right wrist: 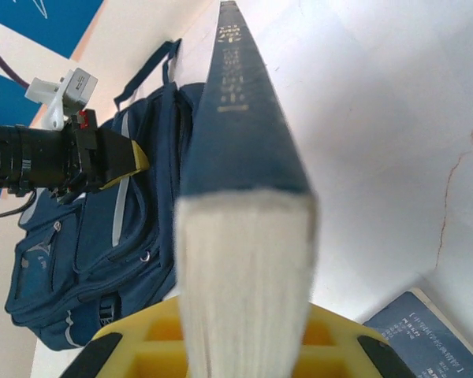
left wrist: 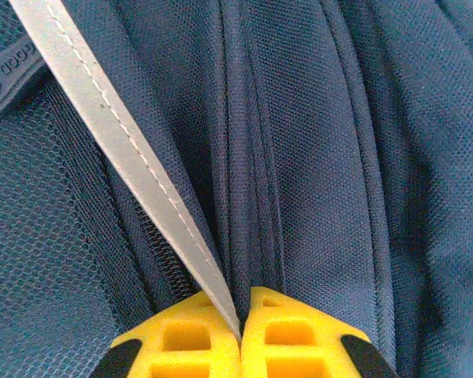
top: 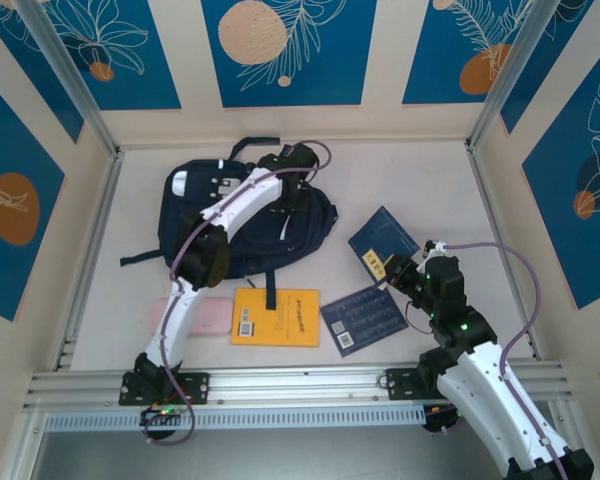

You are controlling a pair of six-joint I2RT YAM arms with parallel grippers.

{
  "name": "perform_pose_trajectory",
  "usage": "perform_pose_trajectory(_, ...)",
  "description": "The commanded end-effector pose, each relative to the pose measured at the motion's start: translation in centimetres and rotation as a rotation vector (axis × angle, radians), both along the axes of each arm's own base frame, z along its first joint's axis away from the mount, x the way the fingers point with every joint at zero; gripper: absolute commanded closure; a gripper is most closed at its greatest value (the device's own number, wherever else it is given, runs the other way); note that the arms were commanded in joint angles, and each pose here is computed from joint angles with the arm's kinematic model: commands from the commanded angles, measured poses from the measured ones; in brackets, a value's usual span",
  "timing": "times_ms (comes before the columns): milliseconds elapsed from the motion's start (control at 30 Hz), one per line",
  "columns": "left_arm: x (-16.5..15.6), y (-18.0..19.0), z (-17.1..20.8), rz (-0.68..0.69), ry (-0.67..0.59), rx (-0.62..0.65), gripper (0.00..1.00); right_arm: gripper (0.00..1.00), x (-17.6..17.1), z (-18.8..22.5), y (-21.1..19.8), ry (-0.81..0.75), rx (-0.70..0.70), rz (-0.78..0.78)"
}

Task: Pack the student bag
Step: Open the student bag at the top-center of the table.

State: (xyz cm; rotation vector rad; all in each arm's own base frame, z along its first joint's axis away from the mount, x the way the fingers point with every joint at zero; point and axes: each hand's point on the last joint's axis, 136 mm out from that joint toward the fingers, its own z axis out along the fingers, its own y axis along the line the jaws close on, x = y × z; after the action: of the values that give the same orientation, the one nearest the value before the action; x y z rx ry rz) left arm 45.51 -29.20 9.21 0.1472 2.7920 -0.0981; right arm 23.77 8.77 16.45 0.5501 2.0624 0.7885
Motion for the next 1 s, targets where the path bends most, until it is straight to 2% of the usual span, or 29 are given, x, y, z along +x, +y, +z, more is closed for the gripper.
perform_pose_trajectory(0,0.1,2.7,8.0,-0.064,-0.13,0.022,1.0,1.0,0.0,2.2,0.4,-0.068,0.017,0.029)
perform_pose_trajectory(100,0.2,4.4,12.6,-0.086,-0.24,0.058,1.0,1.0,0.1,2.5,0.7,-0.076,0.024,0.044)
perform_pose_trajectory(300,0.4,8.7,21.3,-0.031,-0.455,0.101,1.0,1.0,0.3,2.9,1.5,-0.082,0.054,0.08)
perform_pose_trajectory(500,0.0,9.8,27.6,-0.049,-0.619,0.082,1.0,1.0,0.3,3.4,2.4,-0.086,0.095,0.115)
perform_pose_trajectory(733,-0.9,6.6,29.5,-0.178,-0.657,-0.022,1.0,1.0,-0.1,5.3,2.7,-0.134,0.099,0.148)
perform_pose_trajectory(800,-1.7,4.9,29.3,-0.258,-0.655,-0.032,1.0,1.0,-0.5,6.6,3.0,-0.182,0.095,0.181)
perform_pose_trajectory(967,-2.7,2.5,27.8,-0.355,-0.604,-0.086,1.0,1.0,-1.0,9.5,4.1,-0.286,0.113,0.263)
